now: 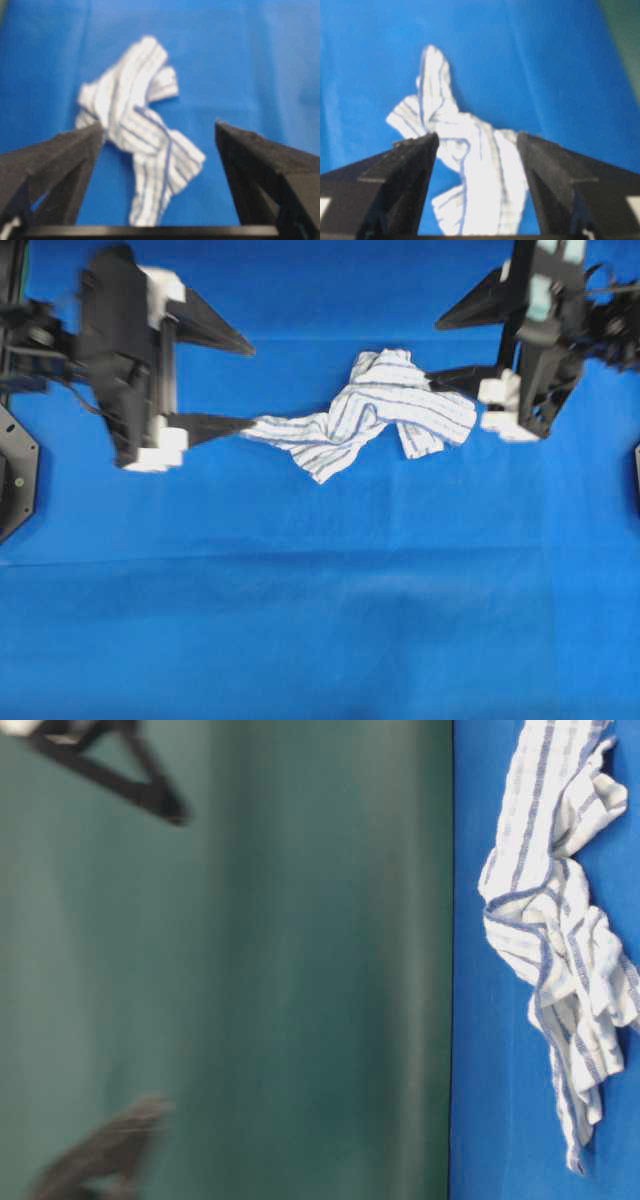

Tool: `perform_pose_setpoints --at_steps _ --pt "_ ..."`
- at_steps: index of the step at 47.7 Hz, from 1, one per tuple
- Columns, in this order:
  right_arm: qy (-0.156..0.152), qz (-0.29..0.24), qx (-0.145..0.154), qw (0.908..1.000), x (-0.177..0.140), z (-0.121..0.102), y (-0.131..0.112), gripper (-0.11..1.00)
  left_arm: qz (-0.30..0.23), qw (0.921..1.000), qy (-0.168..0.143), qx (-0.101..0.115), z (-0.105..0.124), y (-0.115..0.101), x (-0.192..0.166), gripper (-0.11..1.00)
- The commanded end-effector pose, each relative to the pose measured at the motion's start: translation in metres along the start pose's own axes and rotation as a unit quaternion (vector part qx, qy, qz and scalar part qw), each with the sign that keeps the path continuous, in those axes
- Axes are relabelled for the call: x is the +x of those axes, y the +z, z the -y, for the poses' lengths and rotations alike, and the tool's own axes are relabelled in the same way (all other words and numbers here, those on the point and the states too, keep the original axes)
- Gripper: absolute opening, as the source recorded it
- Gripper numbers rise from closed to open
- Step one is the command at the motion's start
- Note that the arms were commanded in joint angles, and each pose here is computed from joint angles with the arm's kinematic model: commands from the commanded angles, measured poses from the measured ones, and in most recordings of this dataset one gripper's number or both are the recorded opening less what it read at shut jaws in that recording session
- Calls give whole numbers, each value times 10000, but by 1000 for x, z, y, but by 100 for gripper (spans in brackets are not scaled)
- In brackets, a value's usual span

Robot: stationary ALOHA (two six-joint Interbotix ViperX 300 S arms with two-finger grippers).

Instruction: Lift the towel with both arms.

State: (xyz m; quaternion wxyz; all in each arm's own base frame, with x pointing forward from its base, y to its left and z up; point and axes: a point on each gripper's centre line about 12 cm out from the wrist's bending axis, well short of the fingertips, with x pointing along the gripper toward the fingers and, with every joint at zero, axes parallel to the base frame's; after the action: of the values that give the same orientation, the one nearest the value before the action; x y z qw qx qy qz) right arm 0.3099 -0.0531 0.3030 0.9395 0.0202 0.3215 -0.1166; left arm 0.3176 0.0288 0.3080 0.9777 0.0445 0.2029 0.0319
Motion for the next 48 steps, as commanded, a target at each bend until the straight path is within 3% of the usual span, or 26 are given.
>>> perform_pose_setpoints --at_steps 1,15,25,48 --pt "68 22 87 9999 11 -2 -14 65 13 10000 19 3 1 -16 15 87" --pt "229 -413 264 9985 61 -10 -71 65 -667 9978 -37 2 8 -90 76 87" --pt "290 -804 305 9959 93 -14 -103 65 -1136 9935 -109 10 15 -130 108 87" --pt "400 -1183 366 9915 139 -21 -142 66 -1415 9899 -76 -28 16 -180 138 87"
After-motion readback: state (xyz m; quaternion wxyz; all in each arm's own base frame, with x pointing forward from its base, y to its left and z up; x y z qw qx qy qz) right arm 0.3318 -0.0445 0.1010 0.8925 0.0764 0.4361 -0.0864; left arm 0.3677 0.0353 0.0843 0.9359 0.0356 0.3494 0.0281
